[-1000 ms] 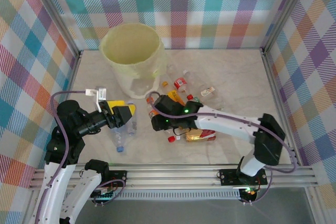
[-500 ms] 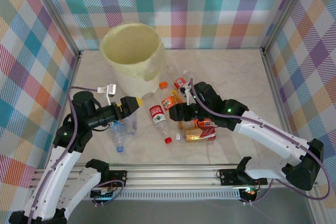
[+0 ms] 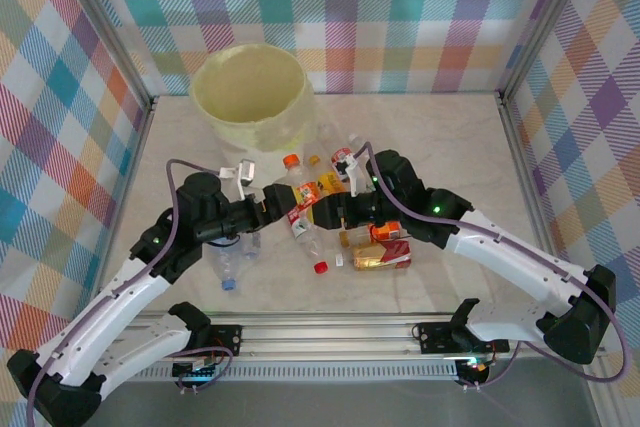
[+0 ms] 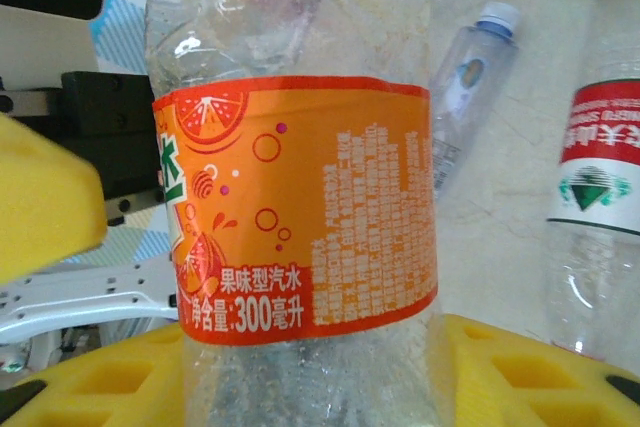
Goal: Put the plastic bottles in the bin
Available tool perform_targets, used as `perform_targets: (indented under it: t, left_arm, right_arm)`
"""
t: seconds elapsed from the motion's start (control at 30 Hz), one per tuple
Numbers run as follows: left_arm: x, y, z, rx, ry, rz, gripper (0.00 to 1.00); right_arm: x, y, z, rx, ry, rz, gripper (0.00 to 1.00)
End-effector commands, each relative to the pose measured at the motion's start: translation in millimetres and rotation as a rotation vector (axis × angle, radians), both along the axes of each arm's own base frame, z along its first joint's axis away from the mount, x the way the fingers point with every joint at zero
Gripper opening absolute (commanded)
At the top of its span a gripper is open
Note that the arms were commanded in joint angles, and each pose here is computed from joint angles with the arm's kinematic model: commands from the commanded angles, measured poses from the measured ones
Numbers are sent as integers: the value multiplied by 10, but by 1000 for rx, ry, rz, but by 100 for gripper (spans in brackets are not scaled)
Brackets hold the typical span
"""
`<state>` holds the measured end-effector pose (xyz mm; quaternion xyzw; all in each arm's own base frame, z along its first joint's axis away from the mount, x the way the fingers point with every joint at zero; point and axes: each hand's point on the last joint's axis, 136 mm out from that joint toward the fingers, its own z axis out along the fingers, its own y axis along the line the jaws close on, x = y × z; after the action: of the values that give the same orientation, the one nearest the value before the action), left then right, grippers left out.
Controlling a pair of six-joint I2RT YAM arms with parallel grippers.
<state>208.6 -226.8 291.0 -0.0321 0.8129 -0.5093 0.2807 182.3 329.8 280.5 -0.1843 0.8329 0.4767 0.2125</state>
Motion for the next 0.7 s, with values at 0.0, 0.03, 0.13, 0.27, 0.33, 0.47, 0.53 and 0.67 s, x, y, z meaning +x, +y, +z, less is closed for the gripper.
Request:
perform_targets:
  t: [0.0, 0.03, 0.13, 0.27, 0.33, 0.47, 0.53, 0.67]
  left_arm:
    - [86, -76, 177, -22, -95, 10, 100]
    - [96, -87, 168, -19, -87, 12, 100]
    - [124, -154, 176, -52, -80, 1, 100]
    - [152, -247, 140, -61, -53, -19, 91]
    - [153, -266, 157, -65, -58, -23, 84]
    - [143, -245, 284, -86, -92, -17, 70]
    - [132, -231, 323, -85, -102, -15, 66]
    - [119, -232, 362, -86, -111, -22, 57]
  right_arm:
    - [-55, 95, 118, 81, 13, 53, 53]
    - [-61, 100, 116, 85, 18, 58, 53]
    - [-84, 114, 128, 99, 23, 72, 53]
    - [-104, 121, 126, 112, 28, 84, 53]
    - [-108, 130, 96, 106, 36, 89, 54]
    - [-95, 119, 21, 90, 48, 79, 54]
    - [-88, 114, 9, 88, 50, 75, 54]
    - [-69, 111, 7, 86, 48, 67, 55]
